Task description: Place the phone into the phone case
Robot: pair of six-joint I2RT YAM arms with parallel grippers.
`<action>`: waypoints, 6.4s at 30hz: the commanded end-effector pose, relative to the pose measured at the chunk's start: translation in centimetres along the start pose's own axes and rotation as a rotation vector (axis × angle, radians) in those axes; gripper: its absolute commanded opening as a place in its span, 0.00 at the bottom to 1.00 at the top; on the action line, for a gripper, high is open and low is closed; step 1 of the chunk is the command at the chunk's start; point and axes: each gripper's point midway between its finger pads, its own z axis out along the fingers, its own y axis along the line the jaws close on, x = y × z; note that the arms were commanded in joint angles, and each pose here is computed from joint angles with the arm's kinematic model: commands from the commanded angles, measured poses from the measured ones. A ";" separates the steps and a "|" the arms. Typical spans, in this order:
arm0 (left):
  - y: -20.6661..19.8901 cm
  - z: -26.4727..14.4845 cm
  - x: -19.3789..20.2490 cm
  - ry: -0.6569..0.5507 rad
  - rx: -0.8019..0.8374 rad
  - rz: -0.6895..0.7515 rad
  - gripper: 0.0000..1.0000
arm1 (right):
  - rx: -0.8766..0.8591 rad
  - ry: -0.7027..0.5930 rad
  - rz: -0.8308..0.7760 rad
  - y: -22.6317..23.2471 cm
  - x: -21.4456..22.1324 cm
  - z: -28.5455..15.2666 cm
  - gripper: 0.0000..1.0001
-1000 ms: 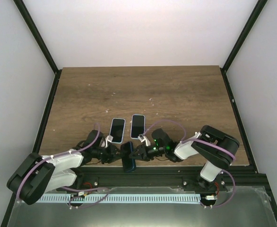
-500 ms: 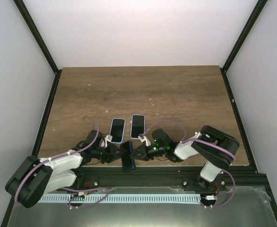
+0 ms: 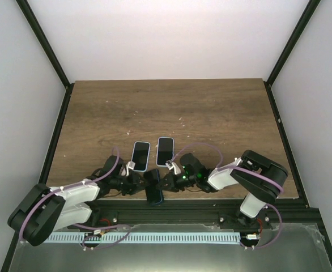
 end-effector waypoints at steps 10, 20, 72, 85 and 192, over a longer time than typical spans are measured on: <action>-6.1 -3.9 -0.4 -0.089 0.097 0.080 0.67 | -0.032 -0.147 -0.217 6.5 -2.5 -3.2 0.05; -13.7 -7.5 1.8 -0.055 0.409 0.287 0.75 | -0.095 -0.443 -0.301 13.7 -5.0 -10.4 0.07; -18.6 -9.9 3.3 -0.052 0.696 0.493 0.11 | -0.293 -0.262 -0.406 19.2 -1.8 -11.1 0.28; -21.3 -11.4 2.5 -0.154 0.723 0.633 0.06 | -0.303 -0.164 -0.334 16.9 0.7 -10.8 0.55; -22.1 -10.9 2.2 -0.134 0.596 0.743 0.00 | -0.214 -0.235 -0.446 18.6 -1.9 -12.0 0.68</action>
